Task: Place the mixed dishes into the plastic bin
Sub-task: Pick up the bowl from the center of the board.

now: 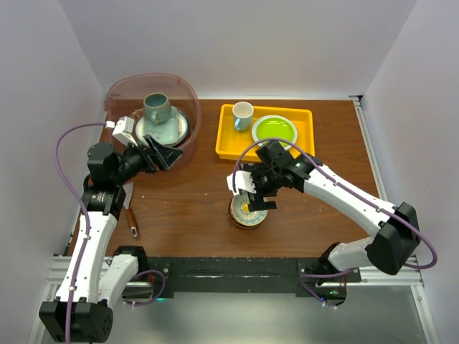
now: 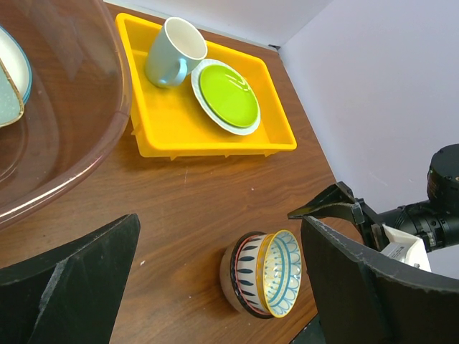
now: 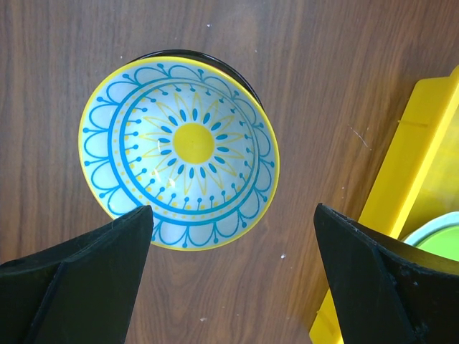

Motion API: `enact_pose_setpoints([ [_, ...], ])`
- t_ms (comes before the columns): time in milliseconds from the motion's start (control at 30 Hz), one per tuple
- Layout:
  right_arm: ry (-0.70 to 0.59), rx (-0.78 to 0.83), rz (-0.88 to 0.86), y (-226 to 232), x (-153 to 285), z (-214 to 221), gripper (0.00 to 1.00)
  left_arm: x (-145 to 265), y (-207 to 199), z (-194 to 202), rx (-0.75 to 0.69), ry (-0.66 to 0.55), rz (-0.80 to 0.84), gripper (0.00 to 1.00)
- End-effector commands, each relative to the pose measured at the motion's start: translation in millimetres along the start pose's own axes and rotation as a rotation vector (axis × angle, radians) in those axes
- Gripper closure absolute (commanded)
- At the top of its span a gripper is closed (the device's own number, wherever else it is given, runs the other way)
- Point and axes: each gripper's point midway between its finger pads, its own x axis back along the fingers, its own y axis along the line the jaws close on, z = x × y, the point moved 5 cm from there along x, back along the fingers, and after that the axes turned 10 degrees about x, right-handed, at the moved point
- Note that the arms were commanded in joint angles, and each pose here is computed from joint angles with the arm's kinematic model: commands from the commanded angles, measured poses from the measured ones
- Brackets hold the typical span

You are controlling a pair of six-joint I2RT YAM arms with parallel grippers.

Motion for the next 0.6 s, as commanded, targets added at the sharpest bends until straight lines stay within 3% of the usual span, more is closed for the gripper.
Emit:
enact_pose_setpoints([
  [0, 0.000, 0.051, 0.045, -12.2, 4.9, -7.2, 0.02, 3.5, -5.1, -2.2, -0.020, -0.010, 0.024, 0.00],
  [567, 0.004, 0.071, 0.046, -12.7, 3.7, -8.2, 0.02, 3.4, -4.2, -1.9, -0.022, -0.007, 0.020, 0.00],
])
